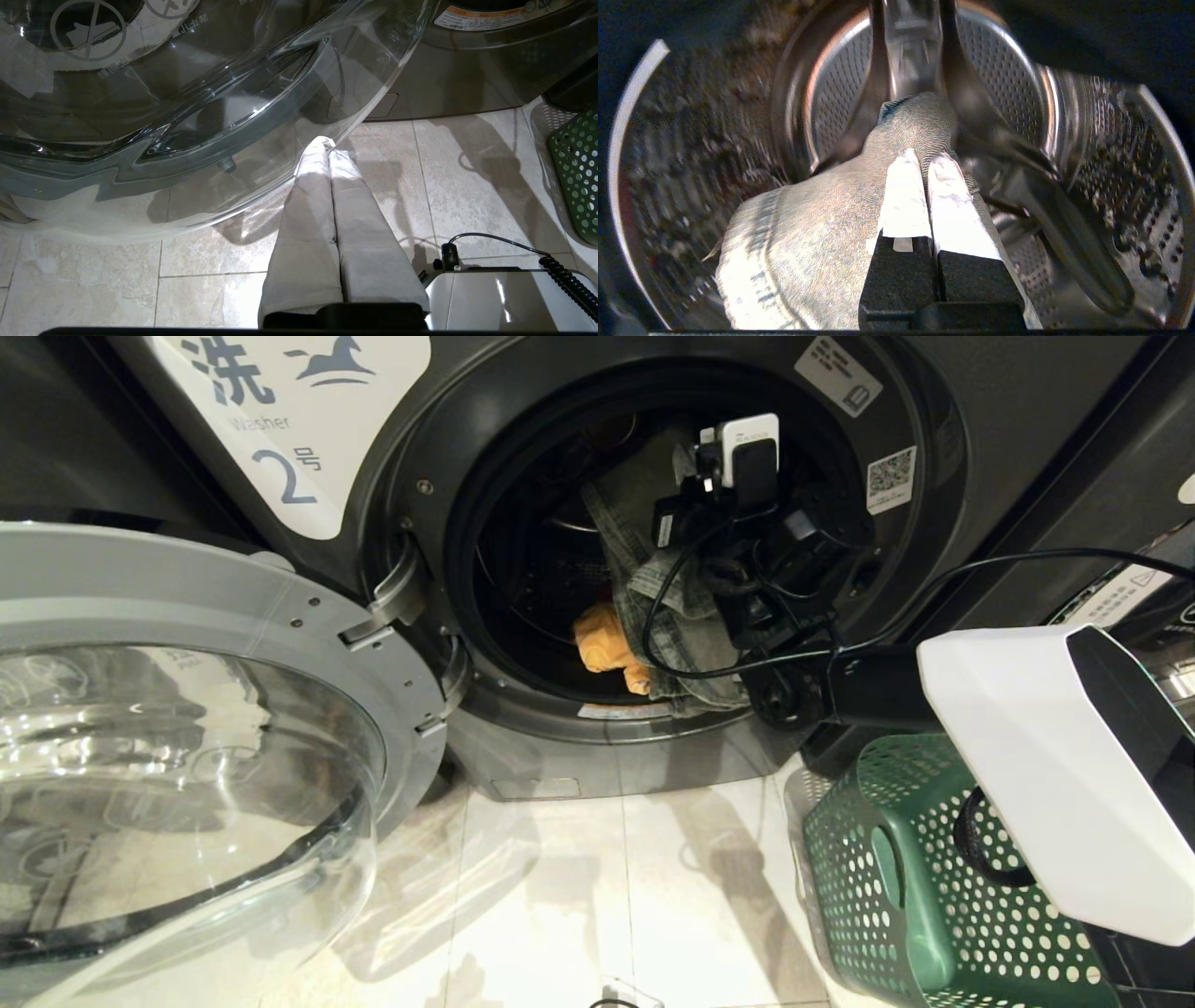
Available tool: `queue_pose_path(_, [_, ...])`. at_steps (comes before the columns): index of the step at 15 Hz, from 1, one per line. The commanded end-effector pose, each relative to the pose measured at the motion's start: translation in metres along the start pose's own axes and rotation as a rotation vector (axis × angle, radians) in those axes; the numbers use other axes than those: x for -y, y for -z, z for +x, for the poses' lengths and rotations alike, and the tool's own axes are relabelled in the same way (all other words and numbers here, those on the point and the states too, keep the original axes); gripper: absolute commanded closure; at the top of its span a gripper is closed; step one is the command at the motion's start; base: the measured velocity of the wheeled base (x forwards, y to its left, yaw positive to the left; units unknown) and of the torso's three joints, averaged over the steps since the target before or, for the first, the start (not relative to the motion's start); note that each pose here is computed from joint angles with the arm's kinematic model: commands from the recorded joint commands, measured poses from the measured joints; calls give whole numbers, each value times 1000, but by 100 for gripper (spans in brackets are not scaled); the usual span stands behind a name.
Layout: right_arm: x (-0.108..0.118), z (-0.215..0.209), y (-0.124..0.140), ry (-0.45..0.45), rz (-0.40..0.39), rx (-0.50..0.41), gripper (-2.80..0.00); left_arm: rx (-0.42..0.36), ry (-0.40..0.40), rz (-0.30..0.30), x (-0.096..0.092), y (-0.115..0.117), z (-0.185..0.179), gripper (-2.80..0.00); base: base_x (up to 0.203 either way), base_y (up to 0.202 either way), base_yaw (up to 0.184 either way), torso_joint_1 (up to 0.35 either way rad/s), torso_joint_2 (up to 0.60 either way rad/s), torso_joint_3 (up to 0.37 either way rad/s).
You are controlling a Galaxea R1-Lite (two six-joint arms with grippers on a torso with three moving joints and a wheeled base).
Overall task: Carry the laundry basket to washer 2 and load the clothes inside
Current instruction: Place the clothes into the washing machine
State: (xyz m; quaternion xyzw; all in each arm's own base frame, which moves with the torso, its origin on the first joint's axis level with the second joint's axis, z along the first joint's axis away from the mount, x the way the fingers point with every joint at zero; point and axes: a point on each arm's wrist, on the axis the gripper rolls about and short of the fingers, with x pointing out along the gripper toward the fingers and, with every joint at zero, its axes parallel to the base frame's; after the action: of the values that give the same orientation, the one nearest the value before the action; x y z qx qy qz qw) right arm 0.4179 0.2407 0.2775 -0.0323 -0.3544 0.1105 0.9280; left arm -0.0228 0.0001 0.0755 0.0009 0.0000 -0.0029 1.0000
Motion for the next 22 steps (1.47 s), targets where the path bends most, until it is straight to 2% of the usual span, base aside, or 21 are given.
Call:
queue_pose_path(1, [4,0,6,5,-13,-17,0,0,0,0,0,0,0,0,0,0,0,0,0,0])
queue_pose_path(2, [5,1,9,1,-19,-35,0,0,0,0,0,0,0,0,0,0,0,0,0,0])
queue_pose_path(3, [7,1,11,1,-26,-45,-280,0,0,0,0,0,0,0,0,0,0,0,0,0])
queue_pose_path(11, [6,-2,22,4,-37,-48,-280,0,0,0,0,0,0,0,0,0,0,0,0,0])
queue_pose_path(14, [7,-1,12,-8,-34,-57,-280,0,0,0,0,0,0,0,0,0,0,0,0,0])
queue_pose_path(16, [6,-11,13,-45,-44,-157,-280,-1,0,0,0,0,0,0,0,0,0,0,0,0])
queue_pose_path(18, [2,-23,-1,-89,-33,-232,-280,0,0,0,0,0,0,0,0,0,0,0,0,0])
queue_pose_path(22, [-24,-55,-35,-193,26,-307,-280,0,0,0,0,0,0,0,0,0,0,0,0,0])
